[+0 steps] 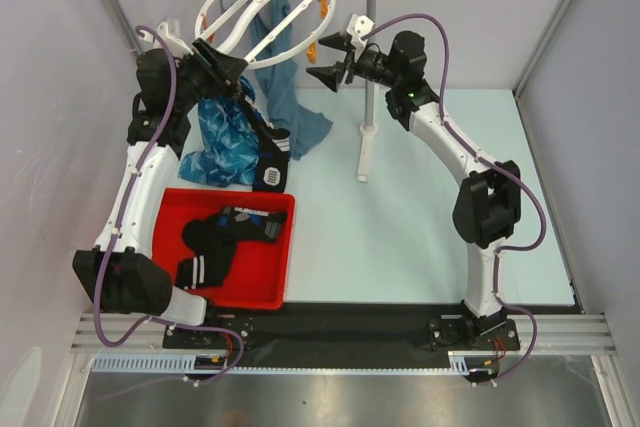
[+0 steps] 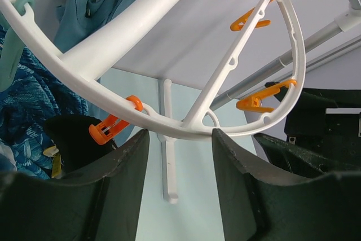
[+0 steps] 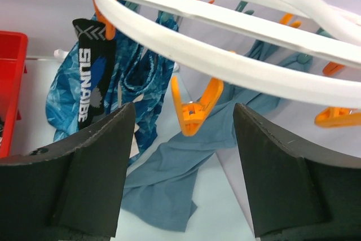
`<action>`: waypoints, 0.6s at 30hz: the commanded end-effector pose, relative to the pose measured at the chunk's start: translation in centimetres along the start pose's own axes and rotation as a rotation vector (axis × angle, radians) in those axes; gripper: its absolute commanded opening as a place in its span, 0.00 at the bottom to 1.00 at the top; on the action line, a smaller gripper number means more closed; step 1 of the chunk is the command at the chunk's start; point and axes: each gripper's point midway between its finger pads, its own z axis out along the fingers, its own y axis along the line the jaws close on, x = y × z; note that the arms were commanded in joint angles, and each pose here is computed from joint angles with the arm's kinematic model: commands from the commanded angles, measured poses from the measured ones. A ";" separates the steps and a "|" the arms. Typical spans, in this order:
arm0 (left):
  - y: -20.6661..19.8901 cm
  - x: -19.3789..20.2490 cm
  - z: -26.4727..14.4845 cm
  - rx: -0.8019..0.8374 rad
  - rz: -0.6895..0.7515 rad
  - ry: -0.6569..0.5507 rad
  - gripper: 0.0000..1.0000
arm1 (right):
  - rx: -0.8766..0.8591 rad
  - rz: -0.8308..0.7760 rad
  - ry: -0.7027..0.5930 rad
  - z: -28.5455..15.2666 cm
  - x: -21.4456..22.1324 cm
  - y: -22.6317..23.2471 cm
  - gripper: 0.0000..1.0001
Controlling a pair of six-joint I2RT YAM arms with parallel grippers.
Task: Clip the socks to the hanger
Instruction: Rotate the hanger at the clothesline, then open the clamp on the clothesline.
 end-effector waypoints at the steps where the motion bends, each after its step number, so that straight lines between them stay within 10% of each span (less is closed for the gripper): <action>1: -1.6 -3.5 -0.5 0.045 0.029 -0.110 0.53 | 0.051 -0.076 -0.073 0.7 -3.0 -1.7 0.73; 18: -1.8 -3.5 -0.5 0.054 0.030 -0.111 0.52 | -0.005 -0.028 -0.086 2.4 -2.9 -1.1 0.62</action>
